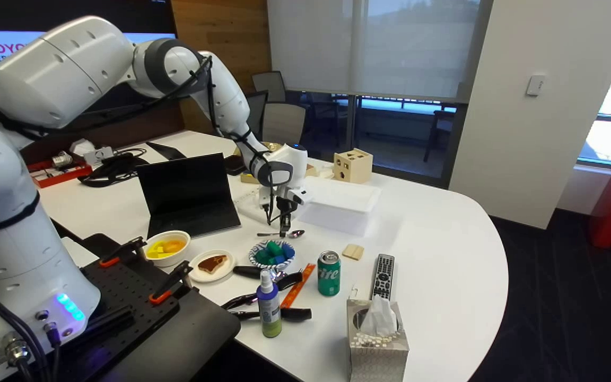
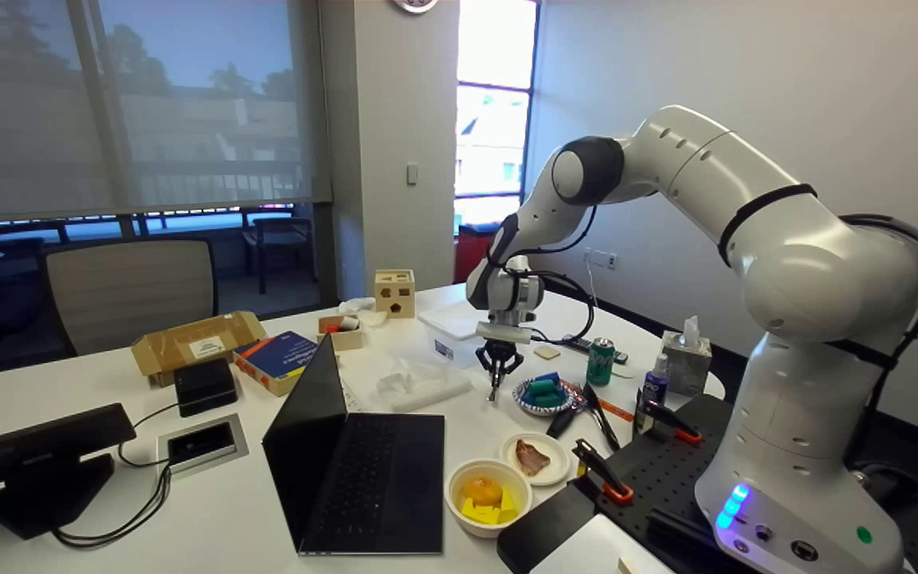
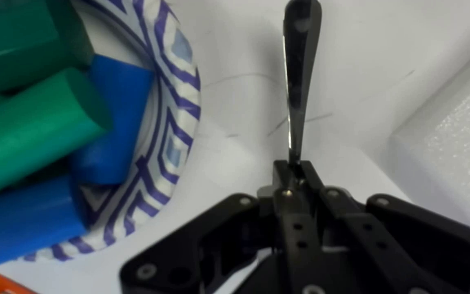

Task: Use the spoon to stir in the bowl, then remove two green blocks from the white bowl

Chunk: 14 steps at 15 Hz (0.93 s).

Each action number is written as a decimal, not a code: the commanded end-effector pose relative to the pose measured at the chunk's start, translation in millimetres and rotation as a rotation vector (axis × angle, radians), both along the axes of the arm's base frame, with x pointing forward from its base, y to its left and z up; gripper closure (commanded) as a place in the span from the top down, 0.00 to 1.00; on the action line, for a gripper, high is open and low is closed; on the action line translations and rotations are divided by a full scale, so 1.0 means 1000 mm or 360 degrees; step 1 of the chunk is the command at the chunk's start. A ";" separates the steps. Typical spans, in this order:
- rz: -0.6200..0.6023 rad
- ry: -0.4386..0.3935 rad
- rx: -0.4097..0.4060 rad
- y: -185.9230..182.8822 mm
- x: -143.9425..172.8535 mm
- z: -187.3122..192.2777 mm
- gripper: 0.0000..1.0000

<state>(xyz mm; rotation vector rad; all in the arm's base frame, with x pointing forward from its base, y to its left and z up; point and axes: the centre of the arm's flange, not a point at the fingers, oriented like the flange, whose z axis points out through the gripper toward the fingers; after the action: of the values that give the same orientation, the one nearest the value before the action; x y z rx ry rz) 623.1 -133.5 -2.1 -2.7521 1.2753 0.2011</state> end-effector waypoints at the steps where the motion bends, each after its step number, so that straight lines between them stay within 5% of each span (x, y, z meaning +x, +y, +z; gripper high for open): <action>1: -0.0008 0.0047 0.0006 0.000 0.013 0.000 0.40; 9: -0.0193 0.0099 -0.0030 0.031 -0.034 0.064 0.99; 14: -0.0485 0.0151 -0.0183 0.057 -0.069 0.121 1.00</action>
<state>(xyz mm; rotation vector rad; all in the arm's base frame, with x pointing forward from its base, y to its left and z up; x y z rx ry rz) 600.5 -95.7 68.6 -2.6564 1.5550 0.2376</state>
